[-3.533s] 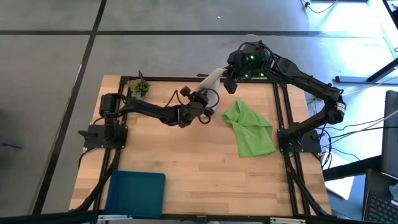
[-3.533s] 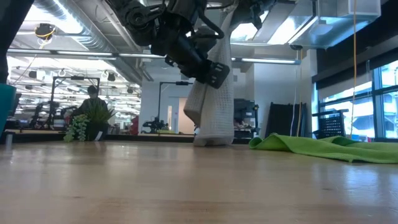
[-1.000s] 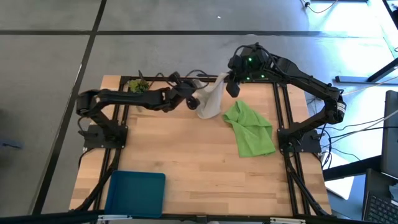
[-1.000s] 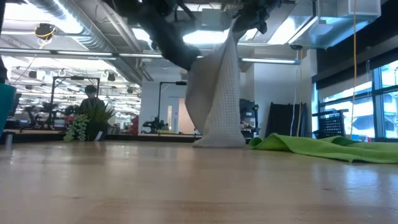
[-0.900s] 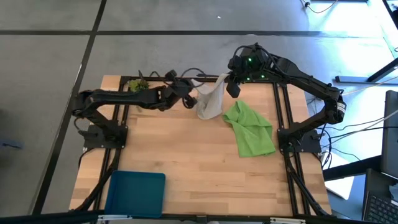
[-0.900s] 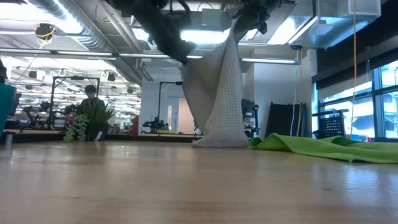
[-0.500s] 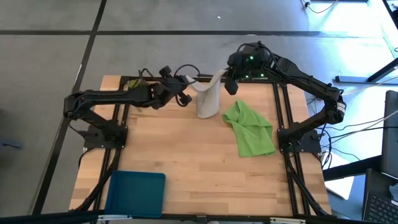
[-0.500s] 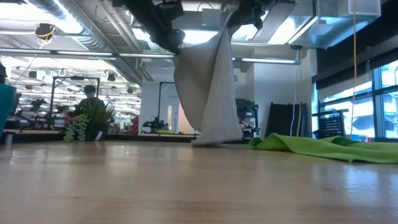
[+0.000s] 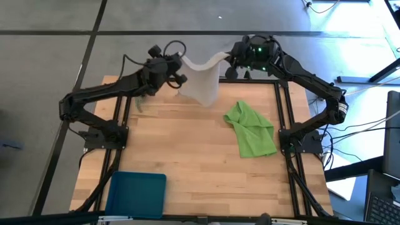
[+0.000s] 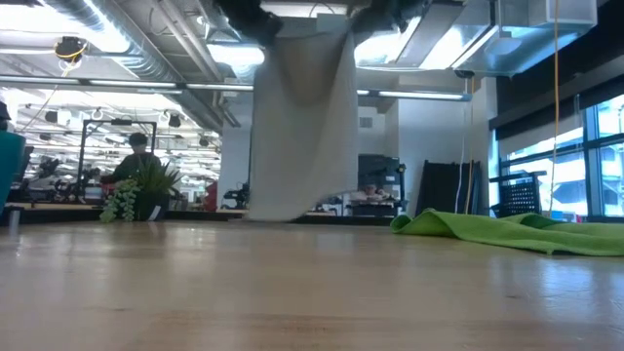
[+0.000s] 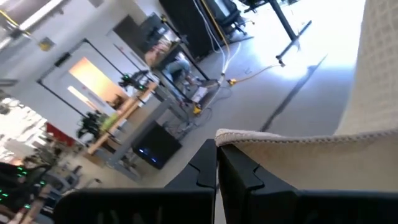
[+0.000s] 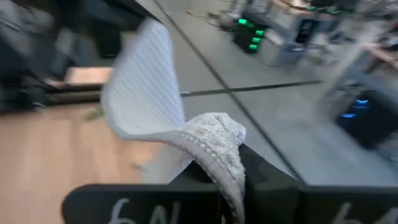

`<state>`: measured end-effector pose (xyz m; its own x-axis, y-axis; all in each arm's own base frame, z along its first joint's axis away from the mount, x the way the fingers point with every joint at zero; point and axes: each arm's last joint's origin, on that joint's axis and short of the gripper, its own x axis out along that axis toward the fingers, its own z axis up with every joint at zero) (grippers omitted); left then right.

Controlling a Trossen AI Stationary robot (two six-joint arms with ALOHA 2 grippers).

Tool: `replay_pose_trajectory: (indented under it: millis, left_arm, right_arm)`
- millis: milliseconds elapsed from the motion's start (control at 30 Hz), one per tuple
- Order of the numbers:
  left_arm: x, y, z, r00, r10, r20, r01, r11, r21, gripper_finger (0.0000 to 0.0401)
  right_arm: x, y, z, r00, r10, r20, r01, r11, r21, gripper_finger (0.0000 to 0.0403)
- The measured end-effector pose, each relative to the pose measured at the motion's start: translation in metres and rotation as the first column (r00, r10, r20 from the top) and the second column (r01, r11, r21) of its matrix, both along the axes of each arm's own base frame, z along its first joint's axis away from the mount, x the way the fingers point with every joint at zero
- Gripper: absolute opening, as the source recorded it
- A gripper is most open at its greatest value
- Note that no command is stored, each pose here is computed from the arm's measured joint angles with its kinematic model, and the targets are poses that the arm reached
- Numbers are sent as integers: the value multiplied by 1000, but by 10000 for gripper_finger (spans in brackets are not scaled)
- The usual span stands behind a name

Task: Fold microfiber towels
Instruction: Fold the gray microfiber cloth

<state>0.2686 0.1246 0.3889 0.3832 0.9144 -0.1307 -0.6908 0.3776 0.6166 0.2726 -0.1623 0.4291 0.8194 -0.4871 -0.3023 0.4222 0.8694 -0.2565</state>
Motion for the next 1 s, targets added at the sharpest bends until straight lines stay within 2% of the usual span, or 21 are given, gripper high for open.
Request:
replay_pose_trajectory:
  millis: [100,233,500,600,767,1000]
  left_arm:
    - [-1,-1,10,1000,-12,-20,12,1000,17,0]
    - [0,-9,13,997,-41,-67,42,999,8,0]
    - [4,-40,-10,972,-147,-181,121,981,-149,0]
    - [4,-54,-18,956,-224,-189,177,955,-237,0]
    - [1,-78,-29,936,-277,-218,192,920,-342,0]
    - [-5,-114,-40,893,-403,-200,257,822,-509,0]
  right_arm:
    - [-1,-1,-1,999,-40,-28,40,999,-29,6]
    - [1,8,-6,996,-9,-87,7,1000,-19,6]
    - [1,32,-27,960,58,-274,-17,988,151,6]
    - [-2,41,-35,937,74,-340,5,975,224,6]
    - [-1,55,-55,902,105,-419,34,949,312,6]
    - [6,83,-101,834,184,-519,39,920,389,6]
